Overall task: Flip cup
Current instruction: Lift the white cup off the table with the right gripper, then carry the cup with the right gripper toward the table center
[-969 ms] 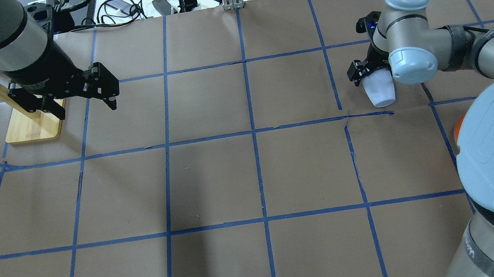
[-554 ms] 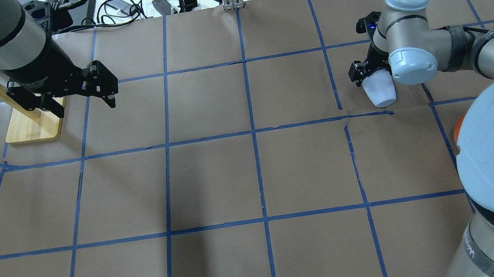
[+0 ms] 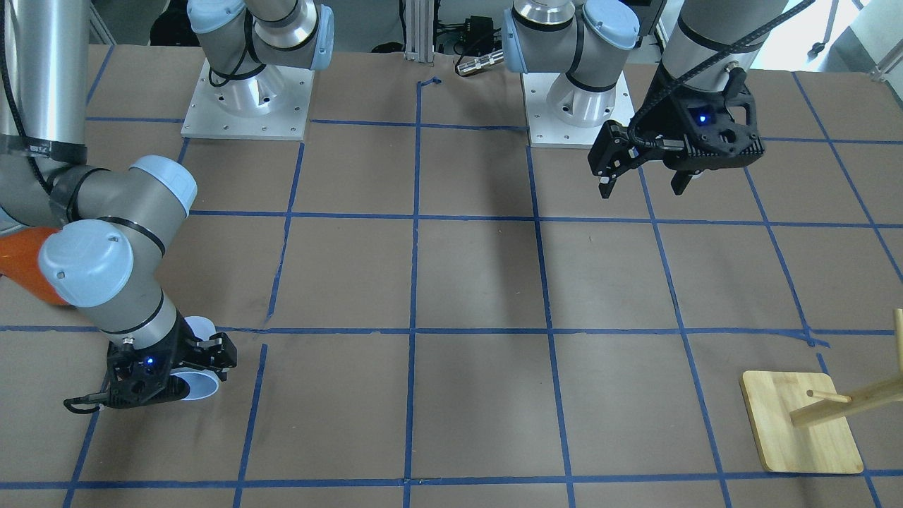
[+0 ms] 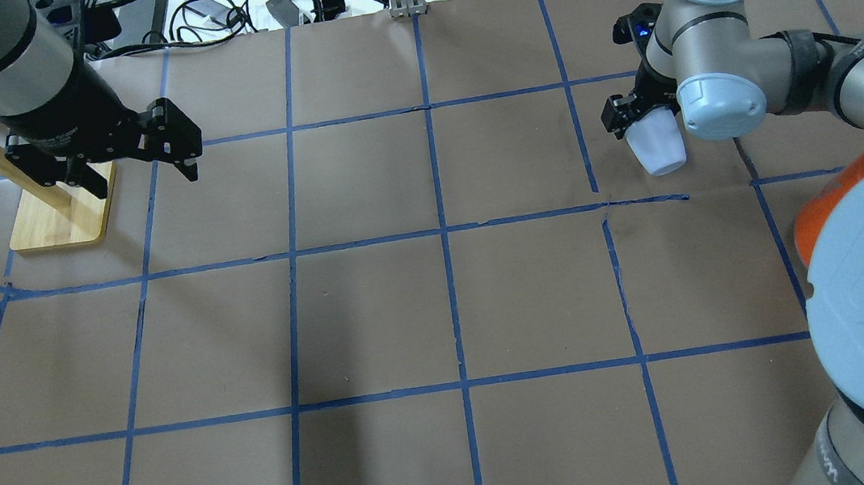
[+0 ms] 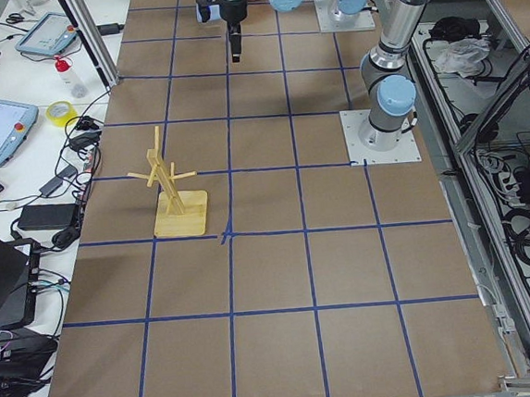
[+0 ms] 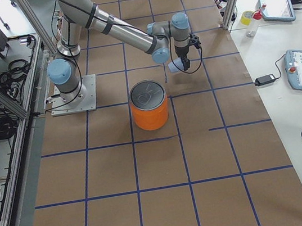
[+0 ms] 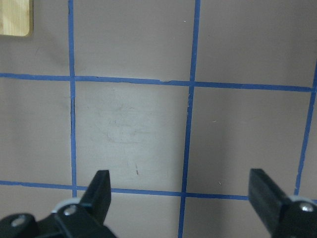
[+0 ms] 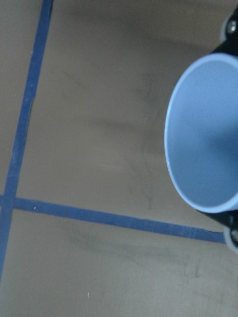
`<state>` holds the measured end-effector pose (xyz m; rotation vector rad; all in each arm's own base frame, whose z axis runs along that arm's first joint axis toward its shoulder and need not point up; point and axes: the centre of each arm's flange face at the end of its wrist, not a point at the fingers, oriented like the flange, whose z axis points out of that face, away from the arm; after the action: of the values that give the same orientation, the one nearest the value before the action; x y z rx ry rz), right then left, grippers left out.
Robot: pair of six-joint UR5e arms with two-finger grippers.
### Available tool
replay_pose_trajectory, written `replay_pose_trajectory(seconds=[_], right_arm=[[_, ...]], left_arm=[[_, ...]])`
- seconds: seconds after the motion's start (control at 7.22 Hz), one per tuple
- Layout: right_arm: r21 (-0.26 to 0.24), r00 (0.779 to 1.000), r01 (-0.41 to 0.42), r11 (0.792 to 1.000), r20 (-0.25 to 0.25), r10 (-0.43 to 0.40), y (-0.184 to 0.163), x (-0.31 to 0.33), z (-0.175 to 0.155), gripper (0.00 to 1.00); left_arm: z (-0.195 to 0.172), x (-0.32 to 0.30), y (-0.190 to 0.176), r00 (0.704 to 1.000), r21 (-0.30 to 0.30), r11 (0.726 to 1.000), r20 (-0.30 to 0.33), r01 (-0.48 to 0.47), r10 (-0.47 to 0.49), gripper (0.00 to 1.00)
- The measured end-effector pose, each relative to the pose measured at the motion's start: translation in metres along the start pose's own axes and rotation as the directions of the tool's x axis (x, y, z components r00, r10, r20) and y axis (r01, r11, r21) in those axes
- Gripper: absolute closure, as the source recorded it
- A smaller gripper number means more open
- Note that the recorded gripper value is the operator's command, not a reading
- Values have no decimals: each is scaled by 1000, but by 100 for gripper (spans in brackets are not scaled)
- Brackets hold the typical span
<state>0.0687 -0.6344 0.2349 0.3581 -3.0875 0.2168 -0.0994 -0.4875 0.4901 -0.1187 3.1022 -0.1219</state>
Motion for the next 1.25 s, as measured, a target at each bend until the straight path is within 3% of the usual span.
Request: replay_pose_trajectory(seconds=[0.28,0.42,0.55,0.83,1.25], right_arm=[[35,983,182,983,-9,-181,-9,-77,-18,100],[45,955,296,954,-10,-296,-9,-122,-23,100],[57,902,431,900,-11,-431,-6,-166,-26,100],[97,725,687,720,-31,-688,2,-241,-33,100],[118,383,920,375,-57,-922,5,-324,-20,100]], left_arm=[[-1,-9,-3,1000,4,1000,0,18,-18,0],[-1,-11,-4,1000,8,1000,4,20,-20,0],[-2,-15,-4,1000,10,1000,18,13,-13,0],[-1,-31,-8,999,10,1000,39,10,-10,0],[1,-57,-13,998,5,999,40,42,-43,0]])
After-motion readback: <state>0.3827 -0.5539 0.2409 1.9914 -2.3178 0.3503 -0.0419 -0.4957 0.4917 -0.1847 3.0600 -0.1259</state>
